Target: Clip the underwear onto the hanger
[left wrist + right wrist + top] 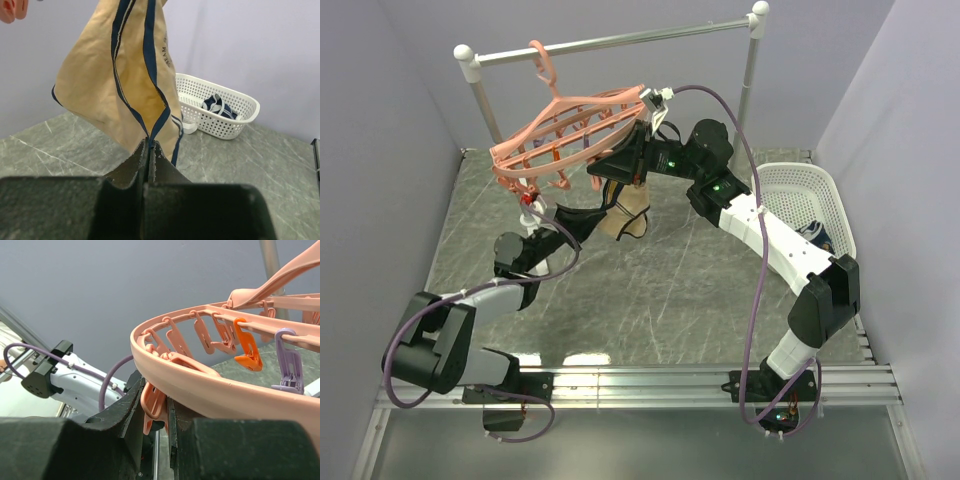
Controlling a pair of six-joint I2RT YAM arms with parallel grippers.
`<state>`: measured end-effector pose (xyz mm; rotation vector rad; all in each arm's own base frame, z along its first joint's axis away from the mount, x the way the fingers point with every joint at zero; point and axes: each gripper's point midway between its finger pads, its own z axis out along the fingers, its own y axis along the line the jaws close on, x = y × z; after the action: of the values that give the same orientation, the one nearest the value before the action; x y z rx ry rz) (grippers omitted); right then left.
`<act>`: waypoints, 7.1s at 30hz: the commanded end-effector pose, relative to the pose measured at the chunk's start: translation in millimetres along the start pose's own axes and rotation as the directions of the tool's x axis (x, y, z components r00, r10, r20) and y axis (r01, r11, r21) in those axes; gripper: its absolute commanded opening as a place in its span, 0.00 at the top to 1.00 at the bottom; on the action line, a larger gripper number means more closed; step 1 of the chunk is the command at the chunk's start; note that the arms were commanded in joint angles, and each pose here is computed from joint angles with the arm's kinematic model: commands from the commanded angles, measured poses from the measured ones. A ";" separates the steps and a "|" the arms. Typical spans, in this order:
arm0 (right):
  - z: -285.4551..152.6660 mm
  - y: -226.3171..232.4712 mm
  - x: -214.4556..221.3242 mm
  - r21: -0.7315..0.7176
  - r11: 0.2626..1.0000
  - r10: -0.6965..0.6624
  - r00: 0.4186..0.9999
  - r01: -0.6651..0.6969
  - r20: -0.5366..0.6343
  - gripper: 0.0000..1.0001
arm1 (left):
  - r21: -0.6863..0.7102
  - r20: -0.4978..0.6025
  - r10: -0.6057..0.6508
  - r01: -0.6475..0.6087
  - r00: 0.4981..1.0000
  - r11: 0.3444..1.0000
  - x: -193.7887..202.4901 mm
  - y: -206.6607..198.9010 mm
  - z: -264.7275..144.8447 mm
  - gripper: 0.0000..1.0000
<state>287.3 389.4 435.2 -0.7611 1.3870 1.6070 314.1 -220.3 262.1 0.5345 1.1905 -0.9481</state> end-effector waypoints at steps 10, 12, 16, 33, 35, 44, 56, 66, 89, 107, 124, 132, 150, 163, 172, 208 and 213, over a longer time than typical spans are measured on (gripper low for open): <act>2.4 18.4 -26.7 -0.042 0.990 -0.134 0.989 0.136 0.056 1.00 | 0.038 -0.027 0.174 -0.173 0.984 0.984 -54.6 -30.7 -7.4 1.00; 3.7 18.0 -26.3 -0.043 0.987 -0.149 0.987 0.152 0.057 1.00 | 0.048 -0.046 0.185 -0.183 0.982 0.982 -58.9 -35.0 -8.9 1.00; 4.3 13.5 -25.7 -0.024 0.986 -0.162 0.985 0.164 0.059 1.00 | 0.085 -0.038 0.227 -0.223 0.973 0.971 -74.2 -43.3 -6.1 1.00; -2.4 -19.8 -32.8 0.309 0.935 -0.208 0.974 0.173 0.085 1.00 | -0.150 -0.040 0.276 -0.279 0.960 0.949 -111.4 -19.8 14.8 1.00; -2.7 -22.0 -29.6 0.342 0.925 -0.203 0.976 0.166 0.076 1.00 | -0.156 -0.045 0.283 -0.287 0.958 0.945 -110.4 -20.4 15.8 1.00; -9.7 -29.3 -41.2 0.496 0.852 -0.254 0.961 0.168 0.112 1.00 | -0.261 -0.087 0.259 -0.273 0.962 0.926 -109.7 -8.7 16.4 1.00; -7.8 -45.4 -38.8 0.602 0.784 -0.264 0.959 0.151 0.103 1.00 | -0.297 -0.081 0.283 -0.294 0.956 0.908 -123.9 -9.9 19.3 1.00; -1.5 -51.5 -37.7 0.624 0.770 -0.256 0.960 0.134 0.110 1.00 | -0.304 -0.090 0.282 -0.296 0.955 0.905 -125.3 -10.2 23.4 1.00; 1.0 -55.7 -36.1 0.650 0.748 -0.274 0.955 0.137 0.114 1.00 | -0.311 -0.093 0.282 -0.297 0.955 0.903 -126.8 -10.6 31.5 1.00; 1.1 -63.5 -32.5 0.706 0.684 -0.318 0.946 0.181 0.066 1.00 | -0.318 -0.069 0.304 -0.310 0.950 0.896 -139.3 -13.4 35.7 1.00; 8.9 -52.2 -29.8 0.650 0.732 -0.316 0.947 0.205 0.057 0.55 | -0.326 -0.077 0.302 -0.311 0.950 0.893 -137.0 -11.5 34.2 1.00; 8.7 -46.4 -32.2 0.637 0.743 -0.316 0.947 0.204 0.065 0.43 | -0.331 -0.085 0.301 -0.312 0.950 0.891 -132.8 -9.1 33.4 1.00; -8.0 -31.2 -9.9 0.564 0.808 -0.217 0.976 0.174 0.010 0.14 | -0.339 -0.128 0.273 -0.301 0.953 0.891 -117.7 -3.7 33.0 1.00; -21.7 -33.4 20.4 0.506 0.859 -0.077 0.997 0.083 -0.032 0.03 | -0.319 -0.158 0.249 -0.288 0.955 0.903 -105.1 -3.6 36.4 0.84; -32.1 -16.0 24.5 0.433 0.898 -0.058 0.997 0.075 -0.052 0.00 | -0.282 -0.222 0.154 -0.214 0.963 0.935 -83.6 -14.9 26.9 0.58; -271.9 -6.6 71.0 0.792 0.576 -0.227 0.971 0.200 -0.080 0.00 | -0.518 -0.618 -0.261 -0.135 0.742 0.845 -35.8 -3.6 -124.3 0.01; -299.7 -1.8 82.5 0.839 0.512 -0.262 0.964 0.184 -0.051 0.00 | -0.650 -0.571 -0.282 -0.215 0.771 0.729 -38.4 24.9 -156.6 0.01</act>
<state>232.3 125.5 301.5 -0.2565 1.7211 0.6262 248.4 -100.4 248.9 0.2922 2.0745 -0.3850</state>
